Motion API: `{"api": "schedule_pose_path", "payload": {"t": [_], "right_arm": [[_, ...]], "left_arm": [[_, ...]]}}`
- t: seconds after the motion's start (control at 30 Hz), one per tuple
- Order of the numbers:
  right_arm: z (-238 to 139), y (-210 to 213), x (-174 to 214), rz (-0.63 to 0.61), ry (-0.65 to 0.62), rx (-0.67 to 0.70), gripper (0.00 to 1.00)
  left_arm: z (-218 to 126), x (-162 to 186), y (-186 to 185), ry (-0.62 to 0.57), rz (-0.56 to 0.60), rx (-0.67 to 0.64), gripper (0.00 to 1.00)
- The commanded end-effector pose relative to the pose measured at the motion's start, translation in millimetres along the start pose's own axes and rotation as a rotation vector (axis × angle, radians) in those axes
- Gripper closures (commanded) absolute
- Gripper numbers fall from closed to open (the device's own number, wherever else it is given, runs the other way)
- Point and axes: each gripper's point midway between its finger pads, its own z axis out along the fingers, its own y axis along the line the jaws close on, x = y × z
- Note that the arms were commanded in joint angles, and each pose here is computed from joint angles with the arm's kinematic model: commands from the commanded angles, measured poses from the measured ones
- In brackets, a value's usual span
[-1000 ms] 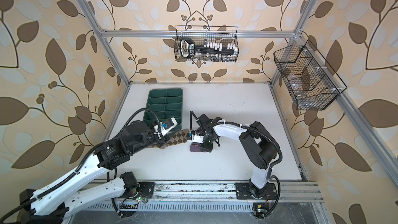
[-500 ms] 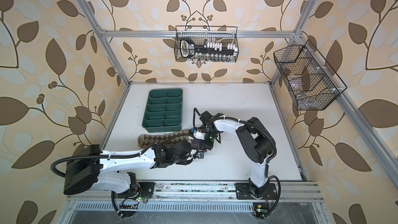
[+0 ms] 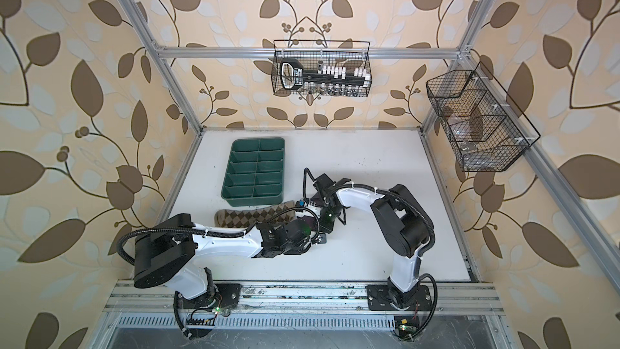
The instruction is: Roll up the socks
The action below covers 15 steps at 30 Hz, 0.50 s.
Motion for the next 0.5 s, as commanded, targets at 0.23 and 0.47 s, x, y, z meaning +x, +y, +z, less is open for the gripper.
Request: {"api": "schedule_pose_path", "payload": {"t": [0.23,0.47], "right_arm": [[-70,-35,41,0.141,-0.033,0.425,0.45],[-241,-70,45,0.369,-0.505,1.083,0.44]], "left_arm": [[6,-13,4,-0.052,-0.208,0.286,1.00],[12,-16,-7,-0.012,-0.281,0.482,1.00]]}}
